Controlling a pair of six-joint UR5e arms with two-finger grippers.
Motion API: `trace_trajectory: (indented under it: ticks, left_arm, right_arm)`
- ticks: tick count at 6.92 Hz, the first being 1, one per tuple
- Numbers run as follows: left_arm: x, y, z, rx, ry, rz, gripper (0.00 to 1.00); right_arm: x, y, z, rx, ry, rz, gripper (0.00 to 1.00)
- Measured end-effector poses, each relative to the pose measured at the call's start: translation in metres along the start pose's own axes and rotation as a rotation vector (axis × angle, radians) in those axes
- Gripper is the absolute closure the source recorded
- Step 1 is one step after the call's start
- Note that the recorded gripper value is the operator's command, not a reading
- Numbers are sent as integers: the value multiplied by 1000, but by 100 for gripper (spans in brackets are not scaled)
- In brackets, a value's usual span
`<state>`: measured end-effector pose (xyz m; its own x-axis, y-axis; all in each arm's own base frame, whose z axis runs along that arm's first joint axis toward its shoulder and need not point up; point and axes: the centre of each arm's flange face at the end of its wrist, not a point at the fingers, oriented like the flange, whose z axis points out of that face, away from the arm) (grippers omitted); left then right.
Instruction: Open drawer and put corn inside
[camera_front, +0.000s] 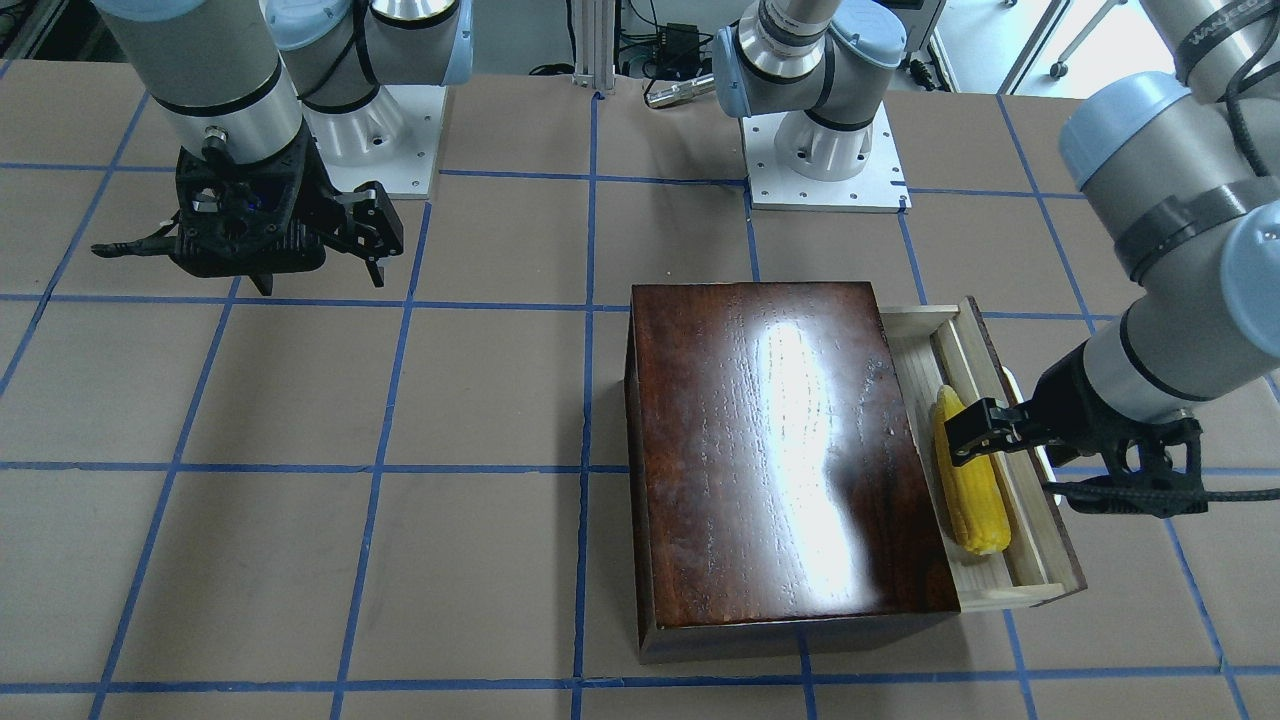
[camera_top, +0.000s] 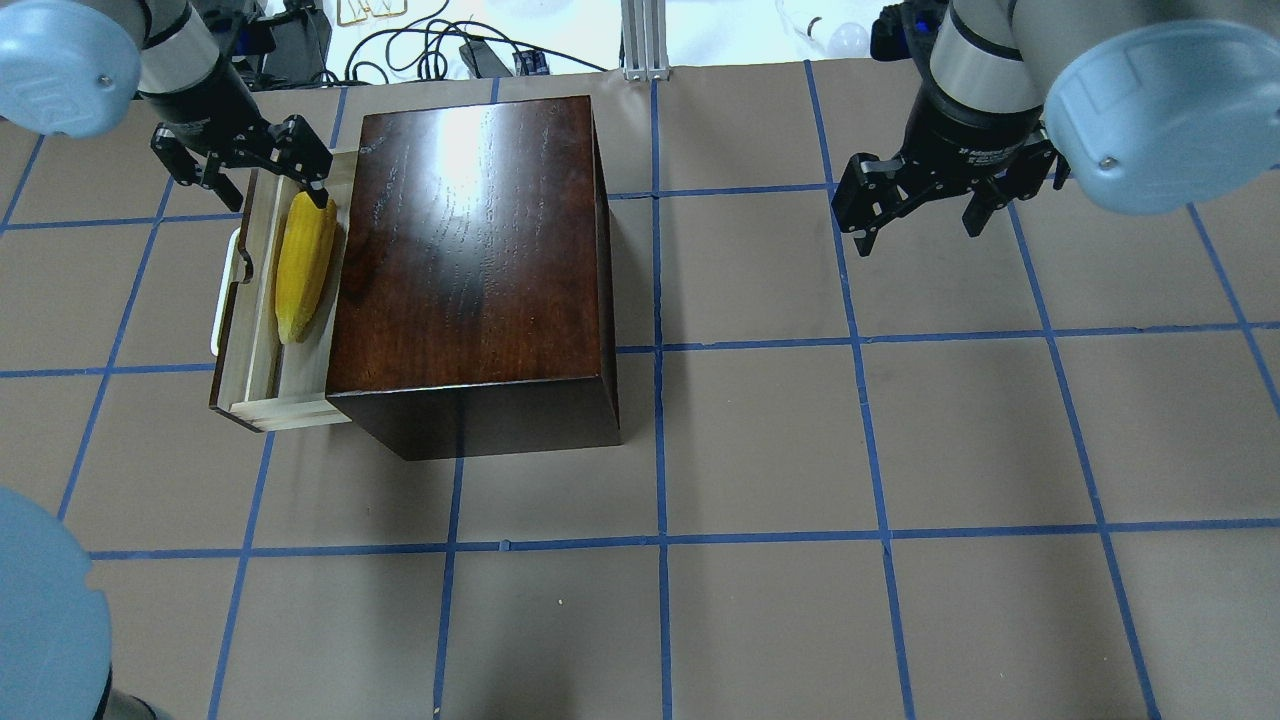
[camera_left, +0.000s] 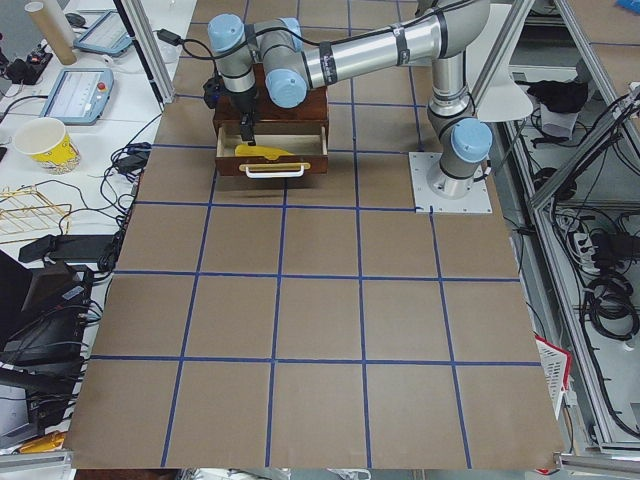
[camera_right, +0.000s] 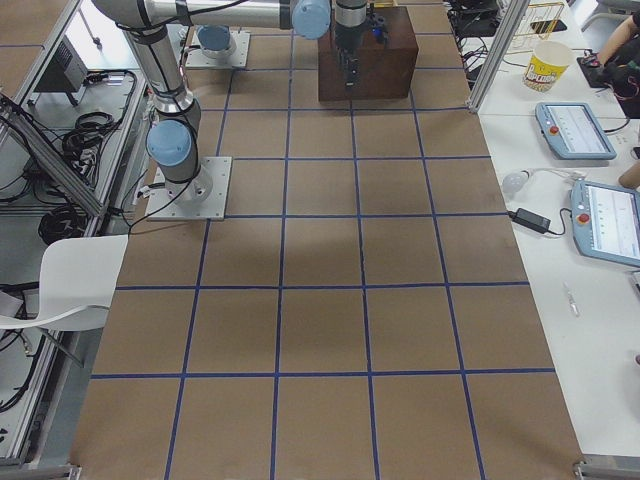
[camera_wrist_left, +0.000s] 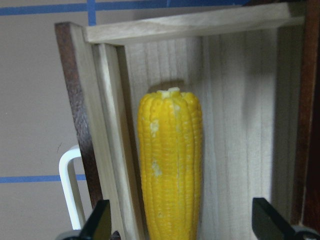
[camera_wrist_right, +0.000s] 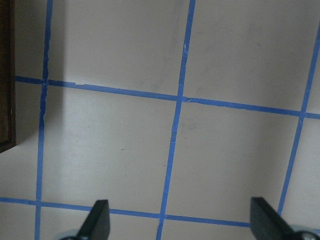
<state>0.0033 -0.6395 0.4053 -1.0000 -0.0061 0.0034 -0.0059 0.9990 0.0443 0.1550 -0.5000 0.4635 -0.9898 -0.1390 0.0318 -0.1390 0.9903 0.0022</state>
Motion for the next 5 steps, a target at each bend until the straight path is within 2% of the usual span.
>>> trace_trajectory:
  ticks: [2, 5]
  left_arm:
    - [16, 6, -42, 33, 4, -5, 0]
    - [97, 30, -70, 61, -3, -16, 0]
  right_arm:
    - [0, 0, 0, 0, 0, 0, 0]
    - [0, 0, 0, 0, 0, 0, 0]
